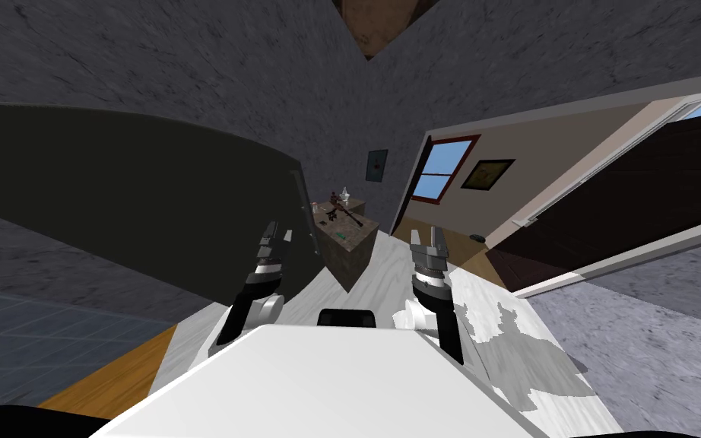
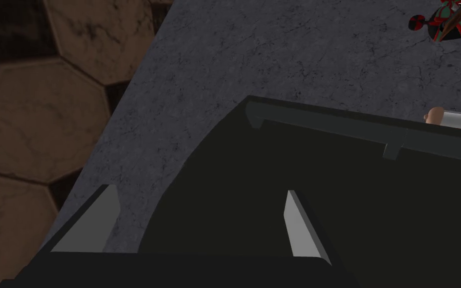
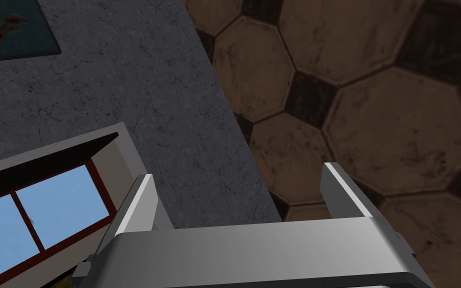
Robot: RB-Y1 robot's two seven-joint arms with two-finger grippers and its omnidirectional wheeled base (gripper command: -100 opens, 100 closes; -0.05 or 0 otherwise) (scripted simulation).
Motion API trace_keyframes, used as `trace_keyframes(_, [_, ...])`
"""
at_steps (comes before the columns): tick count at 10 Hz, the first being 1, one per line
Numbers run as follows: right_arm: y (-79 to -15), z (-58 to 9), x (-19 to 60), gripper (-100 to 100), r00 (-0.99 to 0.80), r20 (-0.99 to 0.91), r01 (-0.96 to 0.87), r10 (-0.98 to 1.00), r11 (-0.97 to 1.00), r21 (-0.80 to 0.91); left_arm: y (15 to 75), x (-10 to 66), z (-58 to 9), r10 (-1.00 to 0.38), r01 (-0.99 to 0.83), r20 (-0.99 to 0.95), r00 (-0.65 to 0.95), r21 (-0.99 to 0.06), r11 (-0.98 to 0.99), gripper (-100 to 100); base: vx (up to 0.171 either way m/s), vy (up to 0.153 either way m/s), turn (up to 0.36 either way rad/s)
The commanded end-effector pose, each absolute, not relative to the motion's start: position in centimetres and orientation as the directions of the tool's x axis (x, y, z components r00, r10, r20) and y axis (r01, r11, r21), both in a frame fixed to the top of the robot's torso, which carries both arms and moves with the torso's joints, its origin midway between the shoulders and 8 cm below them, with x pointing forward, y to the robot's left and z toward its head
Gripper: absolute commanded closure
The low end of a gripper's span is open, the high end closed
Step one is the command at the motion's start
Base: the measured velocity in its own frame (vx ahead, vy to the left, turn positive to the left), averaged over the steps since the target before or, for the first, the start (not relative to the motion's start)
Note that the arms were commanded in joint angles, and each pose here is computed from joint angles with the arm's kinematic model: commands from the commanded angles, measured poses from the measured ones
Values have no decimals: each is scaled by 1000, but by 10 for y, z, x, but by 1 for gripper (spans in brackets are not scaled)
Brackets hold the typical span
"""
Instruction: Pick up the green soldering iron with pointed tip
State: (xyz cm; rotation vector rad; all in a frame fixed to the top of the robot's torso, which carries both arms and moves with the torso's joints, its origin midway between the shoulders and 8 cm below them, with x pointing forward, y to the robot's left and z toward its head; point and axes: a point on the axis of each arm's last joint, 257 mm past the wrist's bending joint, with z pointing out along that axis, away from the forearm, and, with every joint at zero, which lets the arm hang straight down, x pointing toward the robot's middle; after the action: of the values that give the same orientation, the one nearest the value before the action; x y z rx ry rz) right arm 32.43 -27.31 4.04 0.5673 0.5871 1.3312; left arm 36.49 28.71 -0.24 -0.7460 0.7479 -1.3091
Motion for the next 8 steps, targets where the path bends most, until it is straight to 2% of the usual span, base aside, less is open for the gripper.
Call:
trace_keyframes(1, [-273, 40, 324, 0, 140, -69, -717, 988, 149, 681, 283, 373, -11, -993, 526, -85, 82, -843, 116, -100, 21, -63, -11])
trace_keyframes(8, [-273, 40, 324, 0, 140, -69, -717, 988, 149, 681, 271, 413, -60, -982, 362, -185, -26, -918, 163, -100, 12, -105, -20])
